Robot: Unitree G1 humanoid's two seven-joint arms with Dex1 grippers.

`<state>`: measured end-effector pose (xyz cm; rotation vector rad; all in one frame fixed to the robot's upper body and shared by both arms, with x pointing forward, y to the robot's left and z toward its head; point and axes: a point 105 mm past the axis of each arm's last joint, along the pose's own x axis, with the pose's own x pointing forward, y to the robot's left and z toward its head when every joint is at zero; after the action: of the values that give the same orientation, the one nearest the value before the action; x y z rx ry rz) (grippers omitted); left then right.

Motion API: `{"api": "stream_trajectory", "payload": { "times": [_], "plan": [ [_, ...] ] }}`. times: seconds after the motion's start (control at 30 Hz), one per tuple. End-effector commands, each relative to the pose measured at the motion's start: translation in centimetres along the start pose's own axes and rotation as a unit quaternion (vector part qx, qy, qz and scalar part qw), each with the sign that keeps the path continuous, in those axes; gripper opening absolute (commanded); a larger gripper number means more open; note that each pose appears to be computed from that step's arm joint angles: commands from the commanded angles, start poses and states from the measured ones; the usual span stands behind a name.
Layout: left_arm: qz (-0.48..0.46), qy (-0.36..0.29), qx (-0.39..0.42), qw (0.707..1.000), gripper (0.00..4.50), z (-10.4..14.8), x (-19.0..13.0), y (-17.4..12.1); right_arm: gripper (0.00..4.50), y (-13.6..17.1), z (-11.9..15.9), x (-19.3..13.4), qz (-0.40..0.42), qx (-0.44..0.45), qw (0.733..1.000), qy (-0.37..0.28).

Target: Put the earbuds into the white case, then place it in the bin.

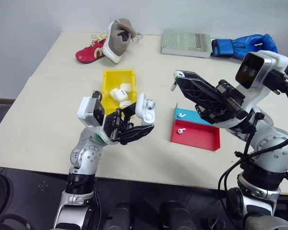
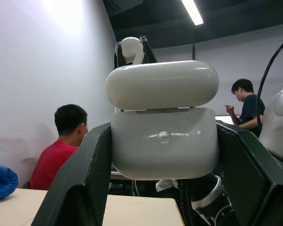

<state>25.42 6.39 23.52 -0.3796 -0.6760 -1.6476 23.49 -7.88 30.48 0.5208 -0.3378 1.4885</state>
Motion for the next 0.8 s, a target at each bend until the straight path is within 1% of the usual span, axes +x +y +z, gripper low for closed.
{"api": "stream_trajectory", "payload": {
  "times": [0.03,0.27,0.8],
  "plan": [
    [-0.019,-0.012,0.003,1.0,2.78,0.3,0.7,-0.1,0.42,1.4,-0.1,0.6,0.021,-0.001,1.0,-0.002],
    [-0.014,-0.027,0.013,0.999,2.78,0.5,1.0,0.1,0.42,1.5,-1.9,0.5,0.032,0.016,0.999,0.04],
    [-0.007,-0.03,0.019,0.999,2.78,0.1,1.4,-0.1,0.42,1.3,-3.8,-0.2,0.028,0.028,0.996,0.075]
  ]
}}
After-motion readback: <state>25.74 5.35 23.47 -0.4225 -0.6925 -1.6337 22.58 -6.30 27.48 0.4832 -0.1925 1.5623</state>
